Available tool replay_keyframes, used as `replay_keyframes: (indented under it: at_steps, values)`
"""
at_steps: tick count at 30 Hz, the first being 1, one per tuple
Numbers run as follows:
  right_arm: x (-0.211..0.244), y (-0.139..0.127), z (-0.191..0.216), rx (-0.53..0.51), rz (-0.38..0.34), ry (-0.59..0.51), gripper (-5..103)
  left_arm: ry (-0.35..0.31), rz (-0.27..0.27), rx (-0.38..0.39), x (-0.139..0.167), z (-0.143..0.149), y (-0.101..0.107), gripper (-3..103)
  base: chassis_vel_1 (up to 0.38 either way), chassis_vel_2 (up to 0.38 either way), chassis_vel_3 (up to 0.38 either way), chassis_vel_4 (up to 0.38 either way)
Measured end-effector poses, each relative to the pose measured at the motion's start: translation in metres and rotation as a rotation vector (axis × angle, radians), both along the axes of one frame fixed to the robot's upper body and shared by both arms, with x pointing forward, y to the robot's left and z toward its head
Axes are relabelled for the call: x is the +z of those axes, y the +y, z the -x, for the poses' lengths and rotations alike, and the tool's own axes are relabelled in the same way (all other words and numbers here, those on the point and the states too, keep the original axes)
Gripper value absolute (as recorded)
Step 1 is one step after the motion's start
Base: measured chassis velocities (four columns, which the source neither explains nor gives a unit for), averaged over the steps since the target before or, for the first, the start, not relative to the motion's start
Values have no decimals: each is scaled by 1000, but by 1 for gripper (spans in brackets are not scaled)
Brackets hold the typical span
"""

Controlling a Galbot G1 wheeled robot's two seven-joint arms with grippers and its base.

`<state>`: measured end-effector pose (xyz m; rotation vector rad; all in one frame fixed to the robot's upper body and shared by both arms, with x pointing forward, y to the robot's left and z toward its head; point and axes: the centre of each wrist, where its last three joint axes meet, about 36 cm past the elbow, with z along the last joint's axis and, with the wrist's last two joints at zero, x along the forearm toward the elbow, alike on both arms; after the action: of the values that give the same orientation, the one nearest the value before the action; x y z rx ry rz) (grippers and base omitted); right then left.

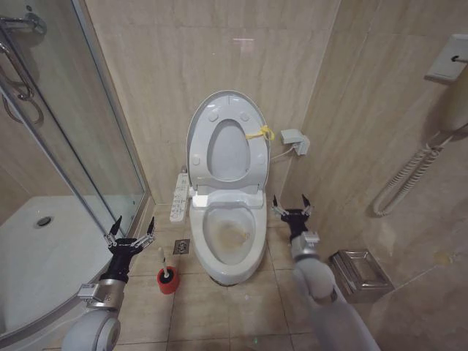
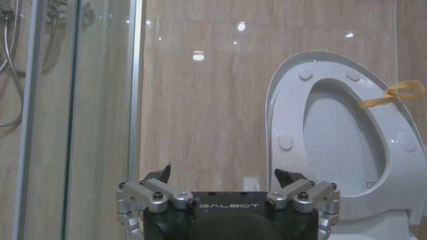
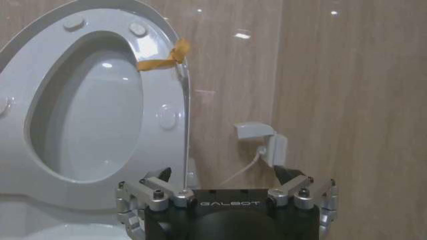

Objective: Open the toilet lid, clean the toilet bowl with a toilet brush, close the toilet lid, and flush.

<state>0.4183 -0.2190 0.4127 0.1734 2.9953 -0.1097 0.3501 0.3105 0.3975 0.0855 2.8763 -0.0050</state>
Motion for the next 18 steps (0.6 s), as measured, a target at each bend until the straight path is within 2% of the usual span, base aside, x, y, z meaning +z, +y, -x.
replay_keyframes:
  at_steps: [9, 18]
  values:
    - [-5, 7, 43, -16, -38, -6, 100, 0, 0, 0, 0, 0, 0, 100, 0, 0, 0, 0]
    - [-12, 10, 62, 5, -23, 2, 100, 0, 0, 0, 0, 0, 0, 100, 0, 0, 0, 0]
